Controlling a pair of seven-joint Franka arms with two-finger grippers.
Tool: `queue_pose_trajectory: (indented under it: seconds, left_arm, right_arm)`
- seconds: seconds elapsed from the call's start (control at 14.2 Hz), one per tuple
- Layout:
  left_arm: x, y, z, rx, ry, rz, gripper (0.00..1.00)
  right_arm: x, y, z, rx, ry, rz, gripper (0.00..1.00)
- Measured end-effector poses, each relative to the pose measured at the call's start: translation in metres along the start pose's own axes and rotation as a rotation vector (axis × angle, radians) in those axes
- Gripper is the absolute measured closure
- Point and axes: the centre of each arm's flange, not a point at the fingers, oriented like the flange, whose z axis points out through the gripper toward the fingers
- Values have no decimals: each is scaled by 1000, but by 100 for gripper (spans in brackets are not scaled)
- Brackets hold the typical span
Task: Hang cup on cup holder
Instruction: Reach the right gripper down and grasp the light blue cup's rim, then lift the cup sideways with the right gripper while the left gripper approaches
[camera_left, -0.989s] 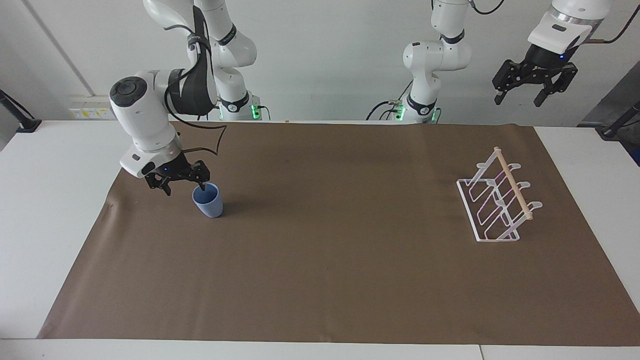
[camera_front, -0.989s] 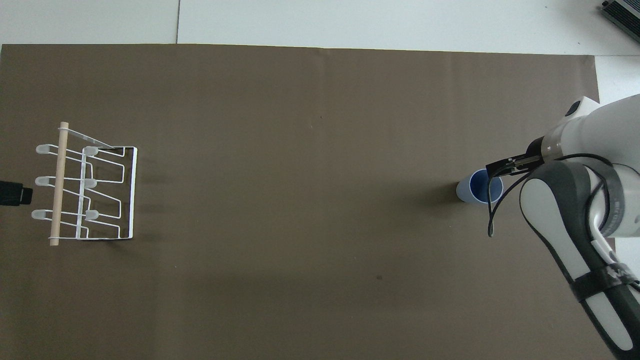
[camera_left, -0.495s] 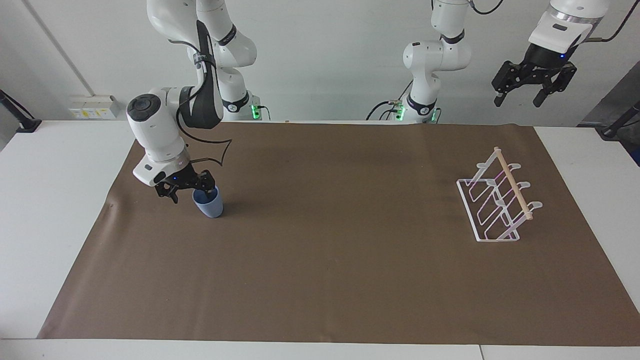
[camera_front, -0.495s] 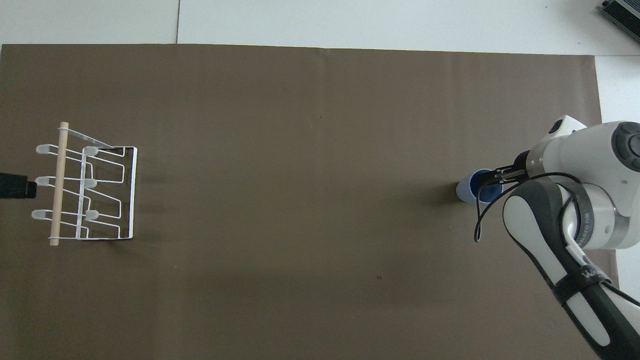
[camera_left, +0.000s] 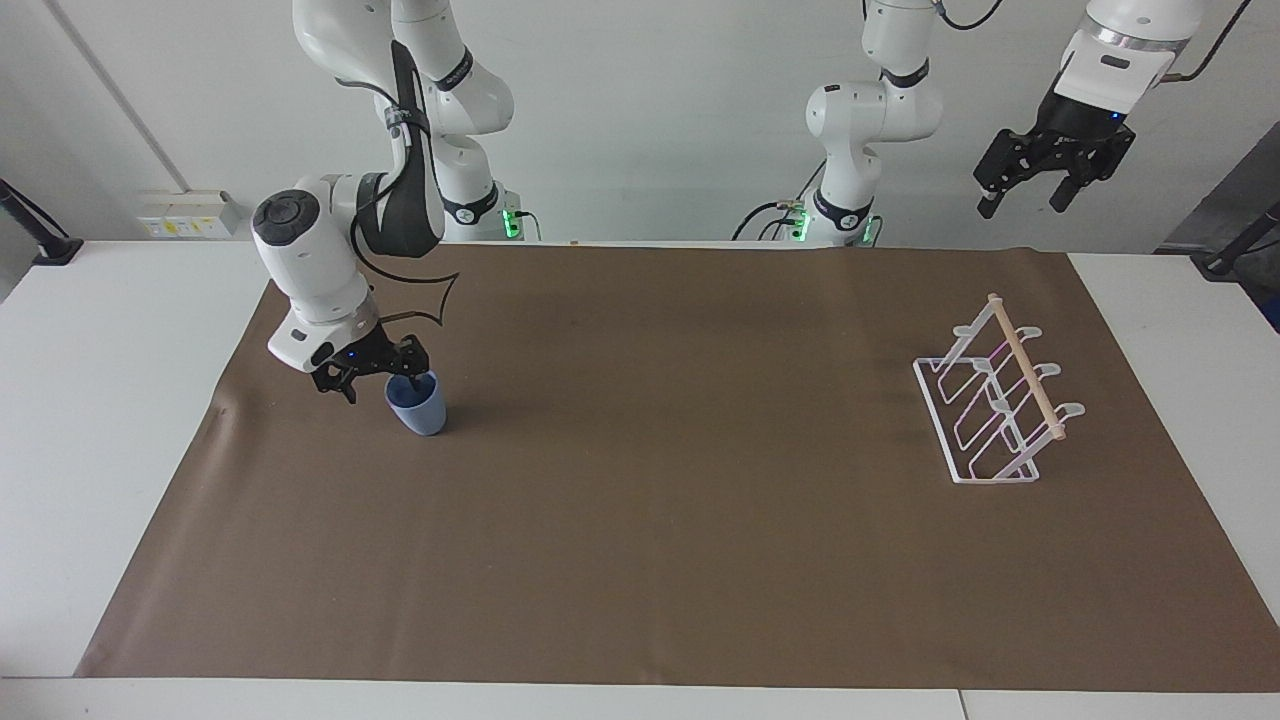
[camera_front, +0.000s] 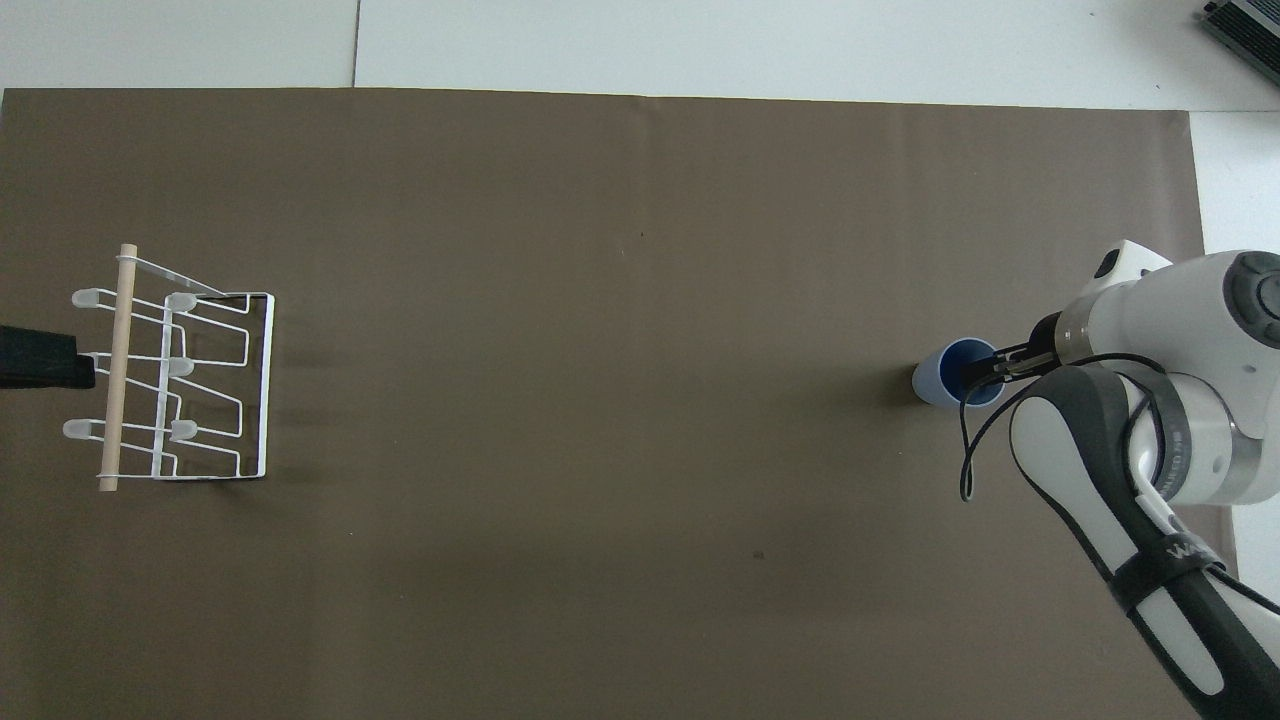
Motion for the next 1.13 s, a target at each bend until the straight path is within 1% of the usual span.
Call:
queue_pose_trajectory:
  seconds: [0.21, 0.28, 0.35, 0.42, 0.49, 0.64, 0.85, 0.99, 1.13]
  left_arm:
    - [-1, 2, 1, 1, -3, -4, 0]
    - [-2, 2, 1, 1, -3, -4, 0]
    - [-2, 3, 1, 1, -3, -3, 0]
    - [-3, 4, 1, 1, -3, -1, 0]
    - [-4, 5, 2, 2, -4, 0, 0]
    - [-5, 5, 3, 3, -8, 1, 0]
    - [-6, 5, 5, 3, -11, 0, 0]
    - [-6, 5, 5, 4, -11, 1, 0]
    - [-6, 5, 4, 3, -10, 1, 0]
  right_arm:
    - [-7, 8, 3, 3, -9, -43, 0]
    - [-9, 8, 4, 4, -10, -50, 7]
    - [-10, 7, 4, 5, -12, -52, 18]
    - [-11, 6, 5, 6, -14, -53, 31]
    - [-11, 5, 6, 11, -14, -49, 42]
    - [-11, 4, 6, 44, -3, -23, 67]
    - [-11, 3, 5, 61, 5, -8, 96]
    - [-11, 1, 2, 65, -3, -12, 96]
    - [-5, 0, -15, 82, -25, -16, 96]
